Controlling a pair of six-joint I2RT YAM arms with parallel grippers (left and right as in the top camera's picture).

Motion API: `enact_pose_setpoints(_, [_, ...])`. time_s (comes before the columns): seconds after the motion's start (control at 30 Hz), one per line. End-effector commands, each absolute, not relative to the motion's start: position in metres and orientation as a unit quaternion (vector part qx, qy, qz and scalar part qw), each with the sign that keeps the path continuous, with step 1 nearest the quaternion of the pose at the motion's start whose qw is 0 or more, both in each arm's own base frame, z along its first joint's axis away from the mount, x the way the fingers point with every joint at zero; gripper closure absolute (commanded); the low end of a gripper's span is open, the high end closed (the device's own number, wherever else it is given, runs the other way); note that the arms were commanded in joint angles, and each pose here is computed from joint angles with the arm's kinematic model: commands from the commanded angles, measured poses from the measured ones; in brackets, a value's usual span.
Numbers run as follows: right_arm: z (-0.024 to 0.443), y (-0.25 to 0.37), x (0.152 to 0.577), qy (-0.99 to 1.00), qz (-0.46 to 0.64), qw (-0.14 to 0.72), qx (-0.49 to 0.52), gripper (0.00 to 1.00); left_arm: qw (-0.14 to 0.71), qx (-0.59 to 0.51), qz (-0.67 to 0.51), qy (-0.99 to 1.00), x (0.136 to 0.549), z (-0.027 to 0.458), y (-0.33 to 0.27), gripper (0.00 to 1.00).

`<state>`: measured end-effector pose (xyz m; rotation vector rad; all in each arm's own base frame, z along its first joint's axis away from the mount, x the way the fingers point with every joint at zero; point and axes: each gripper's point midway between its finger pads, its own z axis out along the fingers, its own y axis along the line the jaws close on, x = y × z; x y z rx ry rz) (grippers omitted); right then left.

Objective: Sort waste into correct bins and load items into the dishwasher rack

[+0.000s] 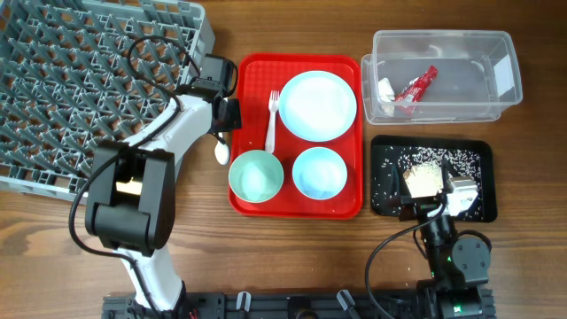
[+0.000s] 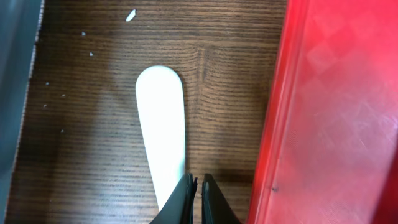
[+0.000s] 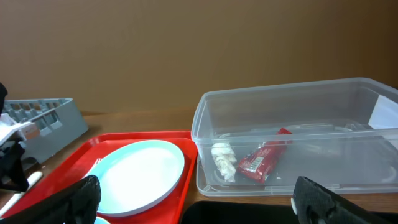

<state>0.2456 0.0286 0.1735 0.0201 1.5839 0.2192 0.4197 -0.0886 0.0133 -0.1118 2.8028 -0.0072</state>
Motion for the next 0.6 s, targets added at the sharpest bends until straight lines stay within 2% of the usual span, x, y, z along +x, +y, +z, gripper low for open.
enact_pose_setpoints(0.0, [0.175,0.030,0.245,0.708,0.105,0.699,0.007,0.00,0.170,-0.036,-0.007,0.985,0.415,0.022,-0.090,0.75])
enact_pose_setpoints(0.07, [0.175,0.030,0.245,0.708,0.105,0.699,0.007,0.00,0.170,-0.041,0.008,0.984,0.415,0.023,-0.085,0.67])
enact_pose_setpoints(0.2, [0.175,0.030,0.245,0.708,0.105,0.699,0.007,0.00,0.175,-0.060,0.027,0.982,0.414,0.026,-0.076,0.60])
enact_pose_setpoints(0.4, [0.175,0.030,0.245,0.708,0.105,0.699,0.008,0.00,0.157,-0.062,0.039,0.985,0.418,-0.010,-0.073,0.59])
enact_pose_setpoints(0.57, [0.175,0.030,0.245,0.708,0.105,0.699,0.007,0.00,0.142,-0.063,0.044,0.987,0.414,-0.022,-0.071,0.64])
